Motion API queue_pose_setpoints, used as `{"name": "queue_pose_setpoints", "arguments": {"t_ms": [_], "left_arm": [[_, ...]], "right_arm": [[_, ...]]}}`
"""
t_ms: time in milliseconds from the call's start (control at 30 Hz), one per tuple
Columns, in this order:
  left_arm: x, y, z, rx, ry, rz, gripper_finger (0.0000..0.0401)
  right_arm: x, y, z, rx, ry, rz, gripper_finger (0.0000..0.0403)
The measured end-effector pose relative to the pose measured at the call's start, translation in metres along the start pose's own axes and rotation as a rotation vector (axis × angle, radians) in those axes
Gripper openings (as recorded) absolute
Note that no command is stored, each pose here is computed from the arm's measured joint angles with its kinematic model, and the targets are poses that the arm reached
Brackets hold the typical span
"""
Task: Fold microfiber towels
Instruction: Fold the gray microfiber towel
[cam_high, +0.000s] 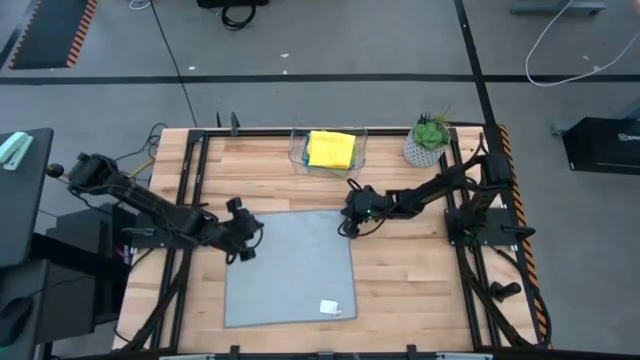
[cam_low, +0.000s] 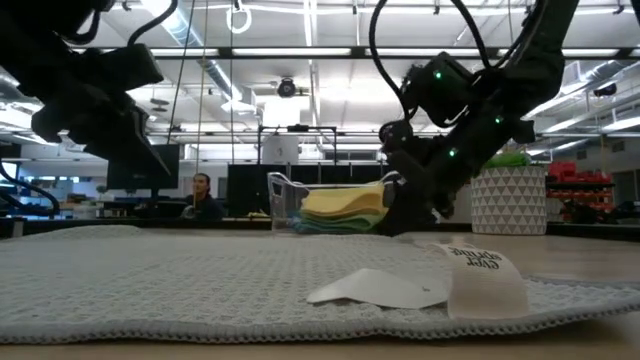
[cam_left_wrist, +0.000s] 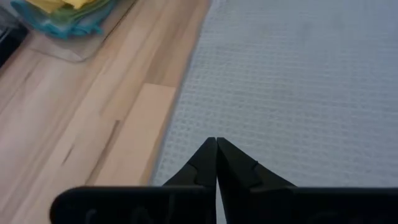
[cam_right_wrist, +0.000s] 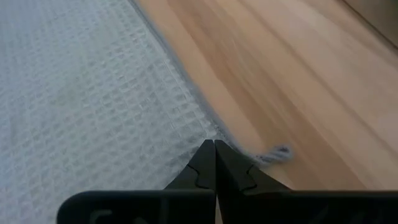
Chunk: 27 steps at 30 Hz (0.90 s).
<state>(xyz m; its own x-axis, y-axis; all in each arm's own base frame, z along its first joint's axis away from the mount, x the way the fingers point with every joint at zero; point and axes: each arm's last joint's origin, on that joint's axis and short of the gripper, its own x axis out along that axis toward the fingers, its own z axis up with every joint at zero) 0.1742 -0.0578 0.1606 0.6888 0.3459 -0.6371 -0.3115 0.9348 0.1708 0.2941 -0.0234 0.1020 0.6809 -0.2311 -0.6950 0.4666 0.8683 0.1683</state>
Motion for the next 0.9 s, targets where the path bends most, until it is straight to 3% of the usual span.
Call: {"name": "queue_pose_setpoints", "arguments": {"t_ms": [200, 300, 433, 600, 900], "left_arm": [[0.002, 0.003, 0.0, 0.016, 0.013, 0.013, 0.0007], [0.001, 0.003, -0.004, 0.003, 0.044, 0.013, 0.0014], [0.001, 0.008, -0.012, 0.021, 0.118, 0.052, 0.0006], [0.009, 0.017, -0.019, -0.032, 0.146, 0.089, 0.0014], [0.027, 0.024, -0.054, -0.194, 0.144, -0.039, 0.0011]], "right_arm": [[0.003, 0.001, -0.004, 0.009, 0.032, -0.006, 0.0002], [-0.009, 0.002, -0.006, -0.012, 0.087, -0.029, 0.0002], [-0.035, 0.0, -0.007, -0.055, 0.142, -0.141, 0.0002], [-0.062, -0.005, 0.004, -0.047, 0.109, -0.196, 0.0002], [-0.081, 0.001, 0.023, -0.069, -0.04, -0.123, 0.0002]]}}
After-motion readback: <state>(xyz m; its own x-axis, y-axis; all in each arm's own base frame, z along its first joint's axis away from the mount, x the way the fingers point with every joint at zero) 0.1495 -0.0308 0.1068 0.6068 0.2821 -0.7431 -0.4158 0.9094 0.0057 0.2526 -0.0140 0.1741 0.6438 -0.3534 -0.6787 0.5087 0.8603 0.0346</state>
